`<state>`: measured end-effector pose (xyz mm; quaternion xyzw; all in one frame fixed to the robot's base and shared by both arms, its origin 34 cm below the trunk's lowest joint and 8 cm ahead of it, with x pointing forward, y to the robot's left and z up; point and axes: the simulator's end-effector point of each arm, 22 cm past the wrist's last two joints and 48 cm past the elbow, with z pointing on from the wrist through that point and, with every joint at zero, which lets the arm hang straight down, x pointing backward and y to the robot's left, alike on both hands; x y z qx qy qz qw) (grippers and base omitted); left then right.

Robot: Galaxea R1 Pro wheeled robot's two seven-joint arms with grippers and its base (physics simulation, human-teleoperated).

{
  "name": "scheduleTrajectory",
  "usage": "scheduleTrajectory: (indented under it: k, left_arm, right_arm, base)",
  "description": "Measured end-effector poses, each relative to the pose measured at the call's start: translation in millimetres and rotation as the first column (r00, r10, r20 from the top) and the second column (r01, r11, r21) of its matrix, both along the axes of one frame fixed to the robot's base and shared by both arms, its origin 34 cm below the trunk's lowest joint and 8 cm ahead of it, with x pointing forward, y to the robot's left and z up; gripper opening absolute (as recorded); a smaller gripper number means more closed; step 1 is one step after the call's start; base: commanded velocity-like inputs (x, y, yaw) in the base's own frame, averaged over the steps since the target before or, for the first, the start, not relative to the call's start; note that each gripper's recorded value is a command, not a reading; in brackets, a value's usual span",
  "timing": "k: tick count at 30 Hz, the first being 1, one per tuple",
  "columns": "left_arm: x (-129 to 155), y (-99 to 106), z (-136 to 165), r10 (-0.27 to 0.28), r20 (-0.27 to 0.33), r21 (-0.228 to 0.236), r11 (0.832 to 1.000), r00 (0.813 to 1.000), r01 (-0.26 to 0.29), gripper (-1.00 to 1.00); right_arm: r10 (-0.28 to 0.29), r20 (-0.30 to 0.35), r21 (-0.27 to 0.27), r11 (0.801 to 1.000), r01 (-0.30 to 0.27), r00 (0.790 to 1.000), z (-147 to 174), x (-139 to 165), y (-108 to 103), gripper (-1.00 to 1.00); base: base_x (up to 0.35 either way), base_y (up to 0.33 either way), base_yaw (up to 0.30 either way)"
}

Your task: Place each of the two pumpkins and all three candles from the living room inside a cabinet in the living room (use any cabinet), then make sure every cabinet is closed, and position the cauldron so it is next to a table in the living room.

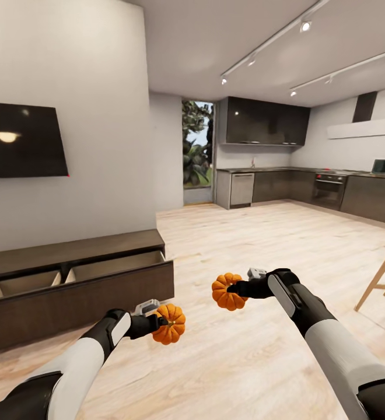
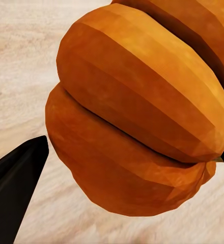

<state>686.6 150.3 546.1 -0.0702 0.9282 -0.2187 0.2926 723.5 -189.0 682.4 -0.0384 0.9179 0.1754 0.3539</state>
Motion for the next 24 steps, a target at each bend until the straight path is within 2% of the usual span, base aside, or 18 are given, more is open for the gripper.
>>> scheduleTrajectory:
  k: [24]
  left_arm:
    - [7.5, 0.0, 29.2, -0.001, -0.038, 0.001, 1.0, 0.999, 0.001, -1.0]
  right_arm:
    - [0.002, -0.038, -0.001, 1.0, -0.002, 0.999, 27.7, 12.7, 0.6, -1.0]
  base:
    - [0.0, 0.0, 0.087]
